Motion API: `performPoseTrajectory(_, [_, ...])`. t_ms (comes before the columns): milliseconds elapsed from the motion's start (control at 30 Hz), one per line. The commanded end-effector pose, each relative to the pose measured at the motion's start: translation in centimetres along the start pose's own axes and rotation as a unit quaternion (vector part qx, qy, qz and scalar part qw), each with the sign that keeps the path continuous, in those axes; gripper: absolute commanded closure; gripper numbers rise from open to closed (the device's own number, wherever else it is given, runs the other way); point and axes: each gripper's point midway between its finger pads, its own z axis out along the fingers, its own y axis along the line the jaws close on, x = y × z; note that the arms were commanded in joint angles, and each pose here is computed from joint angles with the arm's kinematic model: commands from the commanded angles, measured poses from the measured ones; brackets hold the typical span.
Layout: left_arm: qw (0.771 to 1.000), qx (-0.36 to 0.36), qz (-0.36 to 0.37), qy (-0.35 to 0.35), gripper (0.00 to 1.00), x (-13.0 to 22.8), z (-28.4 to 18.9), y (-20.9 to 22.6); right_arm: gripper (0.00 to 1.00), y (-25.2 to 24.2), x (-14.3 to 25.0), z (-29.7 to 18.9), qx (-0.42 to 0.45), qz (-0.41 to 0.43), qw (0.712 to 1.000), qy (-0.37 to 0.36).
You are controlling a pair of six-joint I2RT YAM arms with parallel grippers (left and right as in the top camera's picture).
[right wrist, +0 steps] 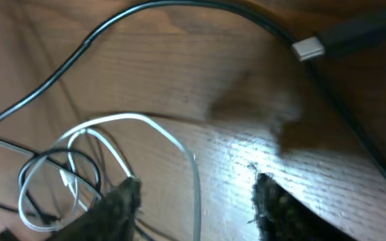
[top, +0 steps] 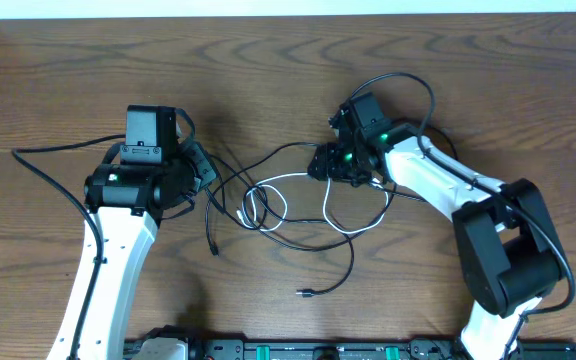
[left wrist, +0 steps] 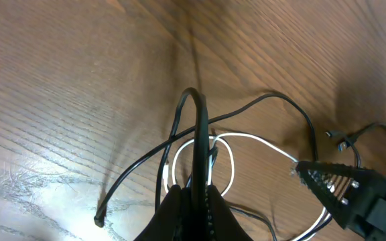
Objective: Untangle cables
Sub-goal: 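Grasp the white cable with the right gripper and pull it rightward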
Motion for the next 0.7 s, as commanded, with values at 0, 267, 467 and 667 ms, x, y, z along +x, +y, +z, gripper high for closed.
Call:
performPoseTrajectory(0, [1.0,-0.006,-0.003,-0.005,0.92,-0.4,-0.1,0.2,0.56,0.6,-0.1,0.7,-0.002,0.0,1.0,-0.002])
performPoseTrajectory(267, [1.0,-0.006,-0.003,-0.005,0.93,-0.4,-0.1,0.2,0.99,2.7,-2.2,-1.0,-0.048,-0.051,0.997,-0.042])
performPoseTrajectory(467, [1.0,-0.005,-0.003,-0.007,0.93,-0.5,-0.1,0.1,0.99,4.9,-4.4,-8.1,-0.071,-0.097,0.986,-0.117])
performPoseTrajectory(667, [1.0,-0.005,-0.003,-0.007,0.93,-0.4,-0.1,0.1,0.8,4.6,-4.6,-13.4,-0.048,-0.09,0.981,-0.164])
